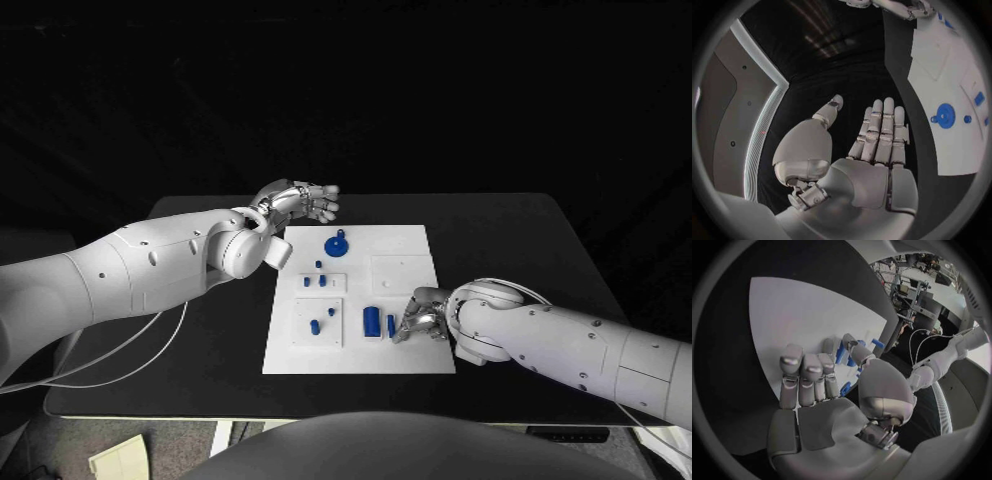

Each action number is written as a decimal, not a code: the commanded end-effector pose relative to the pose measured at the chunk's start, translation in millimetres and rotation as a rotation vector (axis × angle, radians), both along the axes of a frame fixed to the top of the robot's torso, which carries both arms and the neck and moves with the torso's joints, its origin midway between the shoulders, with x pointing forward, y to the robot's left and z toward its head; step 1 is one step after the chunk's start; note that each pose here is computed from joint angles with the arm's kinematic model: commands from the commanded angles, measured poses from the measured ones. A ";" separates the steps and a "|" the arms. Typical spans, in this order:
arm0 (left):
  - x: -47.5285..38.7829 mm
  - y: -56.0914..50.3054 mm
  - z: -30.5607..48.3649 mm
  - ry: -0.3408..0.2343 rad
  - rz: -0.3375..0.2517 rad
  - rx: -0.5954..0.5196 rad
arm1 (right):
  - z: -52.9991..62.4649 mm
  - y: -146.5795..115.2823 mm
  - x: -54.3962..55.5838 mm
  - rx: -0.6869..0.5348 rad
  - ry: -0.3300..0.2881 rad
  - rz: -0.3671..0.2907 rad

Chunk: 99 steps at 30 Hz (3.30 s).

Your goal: Assemble the parts on the task board

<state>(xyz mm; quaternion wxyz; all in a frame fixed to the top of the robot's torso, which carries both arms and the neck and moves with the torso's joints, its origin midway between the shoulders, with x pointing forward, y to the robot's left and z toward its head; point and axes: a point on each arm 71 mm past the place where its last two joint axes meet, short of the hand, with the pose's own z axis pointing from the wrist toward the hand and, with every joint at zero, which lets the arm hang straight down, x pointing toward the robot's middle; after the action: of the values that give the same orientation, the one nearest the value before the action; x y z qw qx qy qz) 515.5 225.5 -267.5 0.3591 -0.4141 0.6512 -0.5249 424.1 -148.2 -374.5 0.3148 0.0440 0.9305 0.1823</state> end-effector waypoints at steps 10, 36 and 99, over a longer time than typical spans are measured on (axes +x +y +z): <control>0.0 -0.4 0.9 -0.001 -0.010 -0.010 | 0.5 -13.5 -11.5 0.089 0.073 -0.016; 19.8 27.5 8.5 -0.050 0.069 0.021 | 88.1 -50.0 92.2 0.719 -0.226 -0.290; -53.7 -33.1 43.3 -0.179 0.390 -0.083 | 150.3 -44.3 37.6 1.131 -0.510 -0.817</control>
<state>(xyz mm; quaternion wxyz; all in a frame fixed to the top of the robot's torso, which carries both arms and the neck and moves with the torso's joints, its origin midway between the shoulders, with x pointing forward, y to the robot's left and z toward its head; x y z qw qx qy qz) 462.2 191.3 -226.5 0.4768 -0.4999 0.5128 -0.5096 461.9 -189.9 -226.4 0.4778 0.4955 0.5160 0.5098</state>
